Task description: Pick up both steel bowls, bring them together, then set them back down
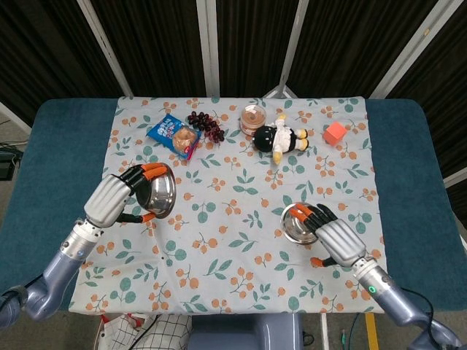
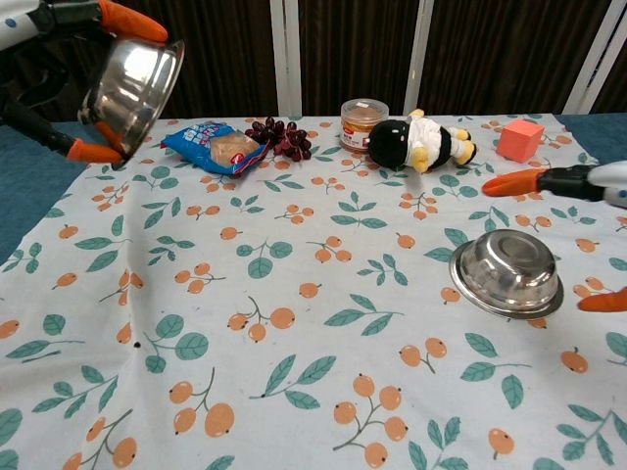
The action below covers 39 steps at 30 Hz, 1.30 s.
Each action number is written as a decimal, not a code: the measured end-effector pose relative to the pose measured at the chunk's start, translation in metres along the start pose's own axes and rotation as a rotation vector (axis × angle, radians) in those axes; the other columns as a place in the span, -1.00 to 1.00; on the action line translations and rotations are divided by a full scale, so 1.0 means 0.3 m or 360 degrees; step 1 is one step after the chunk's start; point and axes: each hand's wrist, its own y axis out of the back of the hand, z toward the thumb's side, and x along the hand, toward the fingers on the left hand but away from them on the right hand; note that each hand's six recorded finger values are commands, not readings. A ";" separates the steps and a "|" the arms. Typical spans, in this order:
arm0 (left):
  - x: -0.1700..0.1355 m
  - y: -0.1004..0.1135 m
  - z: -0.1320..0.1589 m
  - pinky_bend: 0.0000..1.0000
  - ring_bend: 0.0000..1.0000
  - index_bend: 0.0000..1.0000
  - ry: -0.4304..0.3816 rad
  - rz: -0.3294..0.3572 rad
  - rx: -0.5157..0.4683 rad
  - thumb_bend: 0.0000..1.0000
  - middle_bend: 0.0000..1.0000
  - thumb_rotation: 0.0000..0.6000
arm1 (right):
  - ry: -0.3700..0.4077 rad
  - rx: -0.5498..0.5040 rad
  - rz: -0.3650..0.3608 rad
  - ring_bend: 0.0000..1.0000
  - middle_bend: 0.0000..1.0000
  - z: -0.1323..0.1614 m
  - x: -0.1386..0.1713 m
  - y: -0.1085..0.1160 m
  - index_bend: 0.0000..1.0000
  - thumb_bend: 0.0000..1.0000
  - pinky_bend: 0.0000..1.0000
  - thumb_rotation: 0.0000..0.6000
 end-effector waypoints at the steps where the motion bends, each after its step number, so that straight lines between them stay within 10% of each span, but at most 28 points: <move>1: -0.007 0.002 -0.007 0.69 0.26 0.27 -0.0003 0.0012 -0.0011 0.24 0.50 1.00 | 0.0005 0.0019 0.0011 -1.00 -1.00 0.007 -0.032 -0.002 -1.00 -0.54 -0.93 1.00; 13: -0.031 0.030 0.008 0.71 0.28 0.29 -0.0104 0.0118 -0.0102 0.23 0.52 1.00 | -0.0033 0.0091 0.0103 -1.00 -1.00 0.035 -0.211 -0.072 -1.00 -0.54 -0.93 1.00; 39: -0.010 -0.016 0.022 0.71 0.28 0.30 -0.0210 0.0142 0.0118 0.24 0.52 1.00 | -0.0190 0.0191 0.0270 -1.00 -1.00 -0.108 -0.224 -0.105 -1.00 -0.54 -0.88 1.00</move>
